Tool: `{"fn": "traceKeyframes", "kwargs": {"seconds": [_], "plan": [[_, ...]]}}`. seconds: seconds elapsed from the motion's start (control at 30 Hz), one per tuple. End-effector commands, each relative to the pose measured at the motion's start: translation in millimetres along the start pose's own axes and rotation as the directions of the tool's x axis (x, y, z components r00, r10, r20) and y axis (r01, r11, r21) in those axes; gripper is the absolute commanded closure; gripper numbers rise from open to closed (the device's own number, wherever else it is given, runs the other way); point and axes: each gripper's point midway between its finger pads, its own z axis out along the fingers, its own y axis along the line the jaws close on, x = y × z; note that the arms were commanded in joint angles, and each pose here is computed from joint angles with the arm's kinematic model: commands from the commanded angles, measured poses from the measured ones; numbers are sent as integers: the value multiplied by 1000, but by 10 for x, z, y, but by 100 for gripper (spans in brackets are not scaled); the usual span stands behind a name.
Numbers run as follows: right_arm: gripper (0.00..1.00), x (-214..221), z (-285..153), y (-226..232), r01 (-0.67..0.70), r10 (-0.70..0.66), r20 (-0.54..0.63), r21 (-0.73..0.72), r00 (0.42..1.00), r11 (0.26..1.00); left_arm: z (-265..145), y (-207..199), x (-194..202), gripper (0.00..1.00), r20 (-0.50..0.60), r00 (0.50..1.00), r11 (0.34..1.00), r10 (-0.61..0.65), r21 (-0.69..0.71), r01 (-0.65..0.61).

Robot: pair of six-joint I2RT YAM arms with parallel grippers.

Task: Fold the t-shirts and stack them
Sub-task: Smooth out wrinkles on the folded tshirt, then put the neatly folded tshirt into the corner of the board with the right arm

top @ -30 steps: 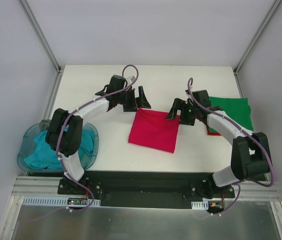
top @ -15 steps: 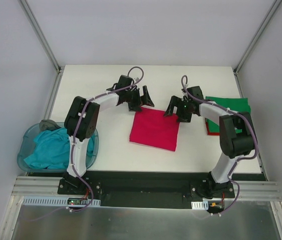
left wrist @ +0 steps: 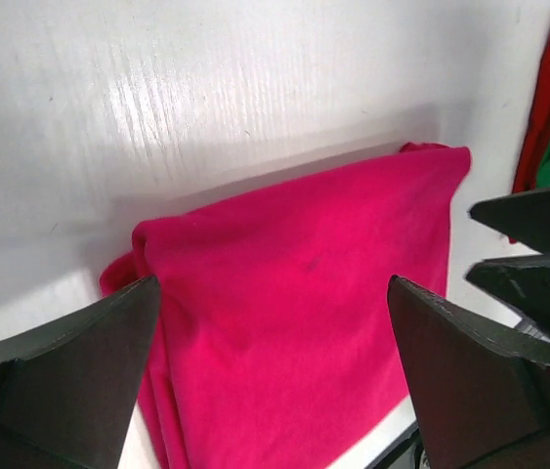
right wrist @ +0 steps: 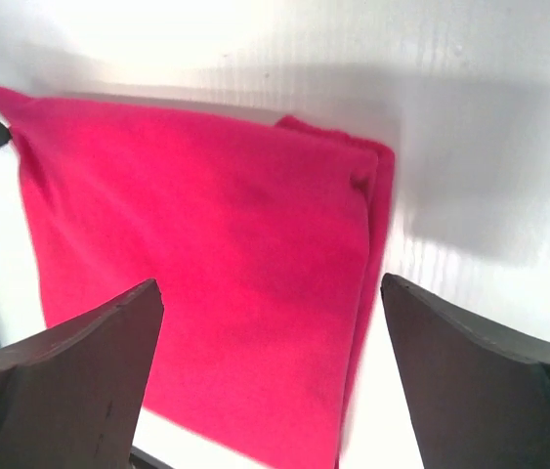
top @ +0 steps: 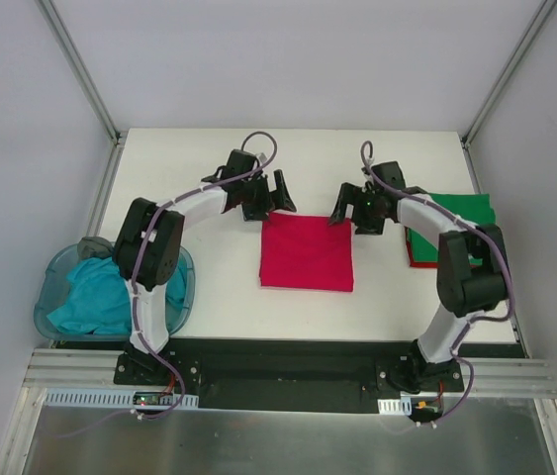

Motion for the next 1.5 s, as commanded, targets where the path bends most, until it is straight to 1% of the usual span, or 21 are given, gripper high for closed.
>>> {"fn": "traceKeyframes", "kwargs": {"seconds": [0.0,0.07,0.17,0.23,0.3,0.33,0.43,0.5,0.57,0.77,0.93,1.1,1.13,1.23,1.4,1.47], "plan": [[4,-265,-886,193,115,-123,210,49,970,992,-724,-486,-331,1,166,979,990,121,48,-131],[4,-254,-1209,229,110,-125,302,64,945,992,-1010,-621,-295,1,214,965,983,153,62,-170],[4,-140,-1557,208,56,-77,404,64,911,996,-1427,-610,-145,1,294,941,982,168,32,-186],[4,0,-1611,98,20,-48,439,69,897,997,-1656,-521,-11,1,341,925,983,168,8,-182],[4,131,-1603,107,62,-70,442,34,894,998,-1814,-381,187,1,362,919,986,159,-10,-167],[4,192,-1599,127,85,-84,431,15,898,996,-1911,-347,264,1,377,913,987,153,-11,-161],[4,419,-1497,172,121,-96,358,-49,929,991,-2023,-153,579,1,383,917,993,112,-2,-121],[4,530,-1398,185,120,-91,302,-81,949,989,-2064,34,743,1,406,911,997,73,-15,-73],[4,594,-1260,140,105,-82,245,-83,966,991,-2037,243,913,1,406,912,999,50,-39,-37],[4,607,-864,-77,40,-45,132,40,990,998,-2008,411,1182,1,371,928,999,29,-33,-18],[2,549,-567,-70,56,-64,59,115,996,992,-1957,486,1264,1,331,943,998,44,-58,-26],[1,587,-354,-138,88,-90,-4,228,996,970,-1920,555,1317,1,306,950,996,61,-81,-37],[3,600,-329,-148,96,-96,-12,251,995,963,-1920,577,1325,1,308,949,995,62,-88,-36],[6,636,-280,-228,108,-106,-22,336,994,936,-1921,638,1337,1,310,948,993,64,-110,-31],[15,712,-203,-251,139,-127,-56,401,990,906,-1904,687,1359,1,307,950,992,60,-126,-22],[17,749,-174,-240,158,-141,-73,419,987,894,-1901,689,1362,1,305,950,992,61,-126,-23]]}}
